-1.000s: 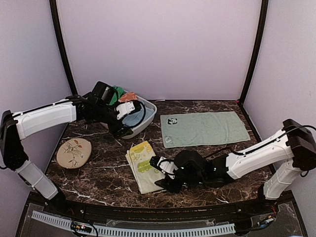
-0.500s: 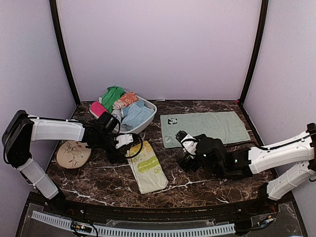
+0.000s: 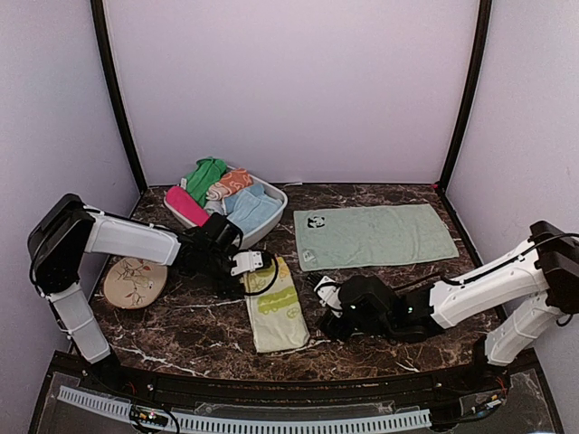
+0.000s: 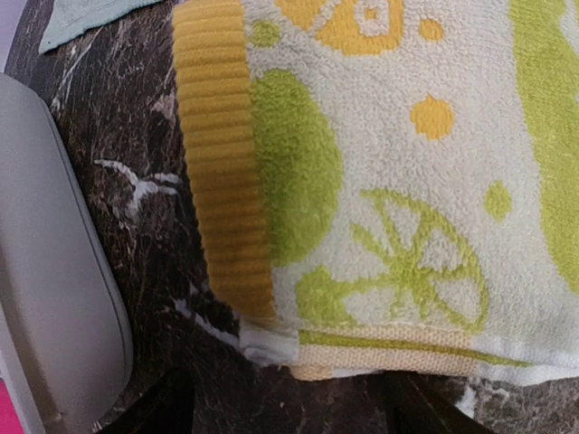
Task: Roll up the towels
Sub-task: Rotate the towel at the center of the board, then roll the towel at the center of the board.
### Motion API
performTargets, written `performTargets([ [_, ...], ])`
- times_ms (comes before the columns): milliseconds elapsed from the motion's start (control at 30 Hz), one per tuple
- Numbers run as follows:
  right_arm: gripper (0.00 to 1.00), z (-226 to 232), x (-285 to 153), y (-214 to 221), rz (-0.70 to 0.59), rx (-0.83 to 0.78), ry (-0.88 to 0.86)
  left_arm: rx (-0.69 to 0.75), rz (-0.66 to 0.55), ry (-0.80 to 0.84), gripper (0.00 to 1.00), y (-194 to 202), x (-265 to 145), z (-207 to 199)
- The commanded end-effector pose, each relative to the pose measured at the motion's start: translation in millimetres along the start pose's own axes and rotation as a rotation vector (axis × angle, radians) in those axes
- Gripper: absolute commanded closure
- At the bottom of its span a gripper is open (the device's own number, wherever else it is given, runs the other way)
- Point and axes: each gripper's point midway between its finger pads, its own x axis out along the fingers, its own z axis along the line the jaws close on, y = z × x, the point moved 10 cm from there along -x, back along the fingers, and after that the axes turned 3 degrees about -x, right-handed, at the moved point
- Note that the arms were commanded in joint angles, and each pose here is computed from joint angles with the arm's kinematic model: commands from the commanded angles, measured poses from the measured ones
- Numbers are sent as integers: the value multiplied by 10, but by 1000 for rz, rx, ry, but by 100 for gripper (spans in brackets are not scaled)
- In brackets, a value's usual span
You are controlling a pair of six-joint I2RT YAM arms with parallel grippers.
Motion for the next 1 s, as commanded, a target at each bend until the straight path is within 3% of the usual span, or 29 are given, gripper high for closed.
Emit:
performTargets([
  [0,29,304,74,-7,-19,19,-131,36,7,-123,26,-202,77,178],
  [133,32,465,99,8,-20,17,-189,34,-5,-226,25,-393,79,389],
  [233,33,477,85,23,-16,-6,-175,29,-36,-244,18,-487,-23,473],
  [333,29,439,-35,-20,-63,-55,-175,9,-93,-196,8,-552,-252,499],
  [433,22,507,-103,-9,-75,-212,-164,-56,-166,-75,2,-535,-510,498],
  [567,22,585,-47,-12,-45,-426,-143,-145,-246,65,1,-380,-772,489],
  [700,25,706,76,22,-11,-613,-146,-129,-305,184,1,-211,-911,277],
  [967,34,859,338,0,-3,-756,-133,-207,-340,378,8,131,-951,-51],
])
